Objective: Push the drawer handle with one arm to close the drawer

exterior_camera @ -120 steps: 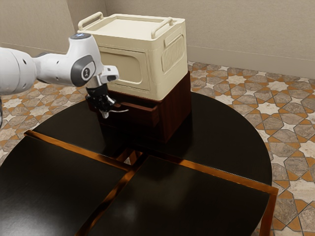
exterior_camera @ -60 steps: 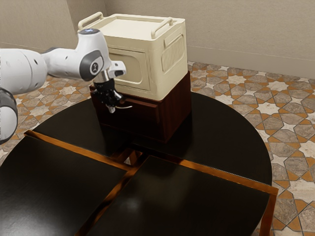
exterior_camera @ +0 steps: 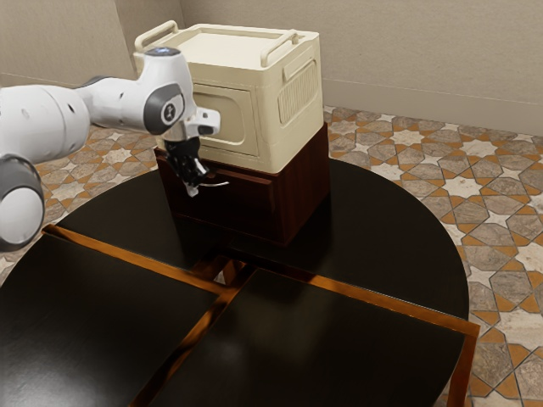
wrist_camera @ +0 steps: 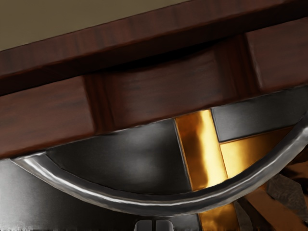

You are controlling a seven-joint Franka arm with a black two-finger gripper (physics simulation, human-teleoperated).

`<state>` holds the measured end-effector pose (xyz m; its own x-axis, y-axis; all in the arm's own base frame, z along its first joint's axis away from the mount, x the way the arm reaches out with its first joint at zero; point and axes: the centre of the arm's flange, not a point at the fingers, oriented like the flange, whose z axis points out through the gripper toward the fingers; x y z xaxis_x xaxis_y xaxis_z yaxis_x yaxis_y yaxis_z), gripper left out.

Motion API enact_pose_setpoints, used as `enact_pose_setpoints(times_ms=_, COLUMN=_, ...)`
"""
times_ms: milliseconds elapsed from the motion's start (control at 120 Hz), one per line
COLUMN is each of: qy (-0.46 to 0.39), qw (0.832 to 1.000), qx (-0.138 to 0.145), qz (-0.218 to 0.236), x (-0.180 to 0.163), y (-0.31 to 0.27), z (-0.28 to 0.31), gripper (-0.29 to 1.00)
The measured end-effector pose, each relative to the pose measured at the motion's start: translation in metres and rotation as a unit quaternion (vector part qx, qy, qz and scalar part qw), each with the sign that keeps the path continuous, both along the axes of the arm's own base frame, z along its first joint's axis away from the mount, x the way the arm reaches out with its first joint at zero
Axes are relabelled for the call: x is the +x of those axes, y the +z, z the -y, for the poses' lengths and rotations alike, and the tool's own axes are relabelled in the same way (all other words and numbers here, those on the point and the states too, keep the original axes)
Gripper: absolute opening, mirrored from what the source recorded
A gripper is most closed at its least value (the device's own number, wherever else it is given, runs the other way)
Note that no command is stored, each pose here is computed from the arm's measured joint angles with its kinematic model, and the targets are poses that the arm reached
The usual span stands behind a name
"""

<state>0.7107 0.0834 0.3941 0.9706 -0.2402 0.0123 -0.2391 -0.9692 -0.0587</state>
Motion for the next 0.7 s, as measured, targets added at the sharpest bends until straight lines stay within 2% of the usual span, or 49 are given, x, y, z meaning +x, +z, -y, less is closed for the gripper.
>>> enact_pose_setpoints(times_ms=383, qy=-0.009, qw=1.0, qx=0.019, qz=-0.012, x=0.0, y=0.004, z=0.014, gripper=-0.08)
enact_pose_setpoints(times_ms=700, qy=-0.051, qw=0.998, qx=0.026, qz=0.017, x=0.007, y=0.006, z=0.015, gripper=-0.08)
